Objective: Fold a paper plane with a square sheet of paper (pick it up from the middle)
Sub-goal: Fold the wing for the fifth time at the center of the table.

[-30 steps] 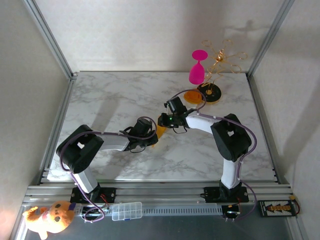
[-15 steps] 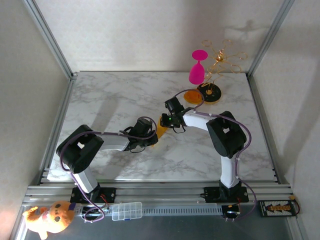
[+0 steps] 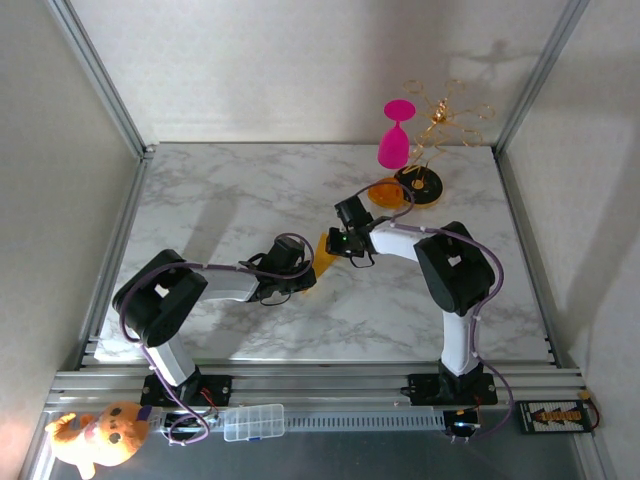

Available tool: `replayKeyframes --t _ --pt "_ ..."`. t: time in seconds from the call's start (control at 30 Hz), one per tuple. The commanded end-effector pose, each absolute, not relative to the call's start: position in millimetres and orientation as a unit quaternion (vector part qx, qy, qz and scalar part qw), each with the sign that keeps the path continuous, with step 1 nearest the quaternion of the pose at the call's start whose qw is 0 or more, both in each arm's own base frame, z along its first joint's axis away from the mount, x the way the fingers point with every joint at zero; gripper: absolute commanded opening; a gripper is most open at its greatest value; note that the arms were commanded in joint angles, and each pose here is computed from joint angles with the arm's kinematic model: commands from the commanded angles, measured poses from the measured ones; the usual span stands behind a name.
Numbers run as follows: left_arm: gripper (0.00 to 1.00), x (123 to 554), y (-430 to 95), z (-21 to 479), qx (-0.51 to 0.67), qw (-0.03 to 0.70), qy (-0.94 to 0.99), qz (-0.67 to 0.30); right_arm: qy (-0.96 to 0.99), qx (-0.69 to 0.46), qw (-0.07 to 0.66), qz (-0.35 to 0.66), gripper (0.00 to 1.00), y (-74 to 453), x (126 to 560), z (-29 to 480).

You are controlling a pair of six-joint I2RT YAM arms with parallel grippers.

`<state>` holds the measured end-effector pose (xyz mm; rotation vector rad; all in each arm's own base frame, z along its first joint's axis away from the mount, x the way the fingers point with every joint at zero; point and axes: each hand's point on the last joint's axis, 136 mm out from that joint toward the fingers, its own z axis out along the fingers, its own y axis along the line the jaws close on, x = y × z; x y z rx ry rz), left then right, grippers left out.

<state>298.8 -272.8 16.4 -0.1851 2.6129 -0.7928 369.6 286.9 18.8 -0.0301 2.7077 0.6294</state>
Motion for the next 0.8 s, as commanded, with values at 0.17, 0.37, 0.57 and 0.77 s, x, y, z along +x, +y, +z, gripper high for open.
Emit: replayKeyframes --t 0.17,0.37,0.57,0.77 --pt "0.02 299.7 -282.0 48.5 -0.062 0.210 0.923 -0.317 0.973 0.008 0.128 0.193 0.17 250.3 340.9 -22.8" --pt "0.08 324.0 -292.7 65.4 -0.092 0.236 0.901 -0.352 0.963 -0.013 0.137 0.231 0.17 253.1 341.4 -16.1" --pt "0.06 335.1 -309.6 51.6 -0.105 0.216 0.898 -0.369 0.958 -0.014 0.137 0.249 0.17 256.7 341.8 -15.1" --pt "0.01 332.1 -304.5 23.0 -0.108 0.192 0.917 -0.332 0.956 -0.011 0.140 0.259 0.16 257.1 343.1 -14.5"
